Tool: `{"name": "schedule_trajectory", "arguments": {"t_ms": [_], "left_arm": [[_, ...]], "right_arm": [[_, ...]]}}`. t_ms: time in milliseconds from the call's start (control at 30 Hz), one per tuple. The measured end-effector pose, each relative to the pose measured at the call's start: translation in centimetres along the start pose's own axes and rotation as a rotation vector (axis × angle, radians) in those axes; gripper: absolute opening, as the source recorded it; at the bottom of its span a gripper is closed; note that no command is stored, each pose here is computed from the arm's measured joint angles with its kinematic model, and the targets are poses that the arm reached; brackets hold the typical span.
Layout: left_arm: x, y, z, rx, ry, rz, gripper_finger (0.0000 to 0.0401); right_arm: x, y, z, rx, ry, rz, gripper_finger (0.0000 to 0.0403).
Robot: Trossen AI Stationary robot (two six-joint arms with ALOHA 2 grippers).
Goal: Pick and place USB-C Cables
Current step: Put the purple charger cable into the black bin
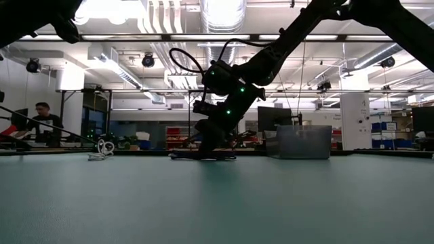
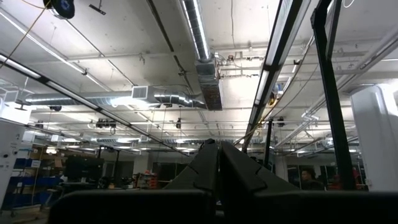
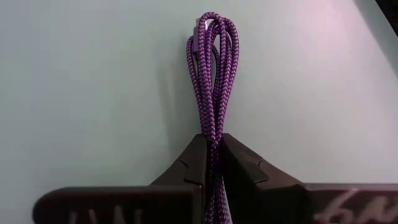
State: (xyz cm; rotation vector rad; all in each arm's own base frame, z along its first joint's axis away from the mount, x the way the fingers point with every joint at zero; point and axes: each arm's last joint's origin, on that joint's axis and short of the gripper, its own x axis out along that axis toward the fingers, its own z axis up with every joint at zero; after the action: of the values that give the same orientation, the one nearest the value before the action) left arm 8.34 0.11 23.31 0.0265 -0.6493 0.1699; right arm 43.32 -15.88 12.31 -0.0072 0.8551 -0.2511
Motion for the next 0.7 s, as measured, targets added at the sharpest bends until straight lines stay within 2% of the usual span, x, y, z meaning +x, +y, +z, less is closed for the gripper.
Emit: {"name": "schedule_trajectory", "arguments": {"t_ms": [267, 400, 500, 700], "left_arm": [[0.0, 0.0, 0.0, 0.000, 0.000, 0.000, 0.0000], [0.0, 0.0, 0.0, 0.000, 0.000, 0.000, 0.0000], [0.0, 0.0, 0.0, 0.000, 0.000, 0.000, 0.0000], [0.0, 0.0, 0.0, -0.001, 0.000, 0.000, 0.0000]], "right_arm": [[-0.2, -0.2, 0.7, 0.055, -0.018, -0.015, 0.0019], [-0.6, -0.6, 1.9, 0.176, -0.050, -0.096, 0.0019], [-1.2, -1.0, 2.8, 0.322, -0.060, -0.160, 0.0018], [-2.8, -1.7, 4.4, 0.509, 0.009, -0.339, 0.0018]]}}
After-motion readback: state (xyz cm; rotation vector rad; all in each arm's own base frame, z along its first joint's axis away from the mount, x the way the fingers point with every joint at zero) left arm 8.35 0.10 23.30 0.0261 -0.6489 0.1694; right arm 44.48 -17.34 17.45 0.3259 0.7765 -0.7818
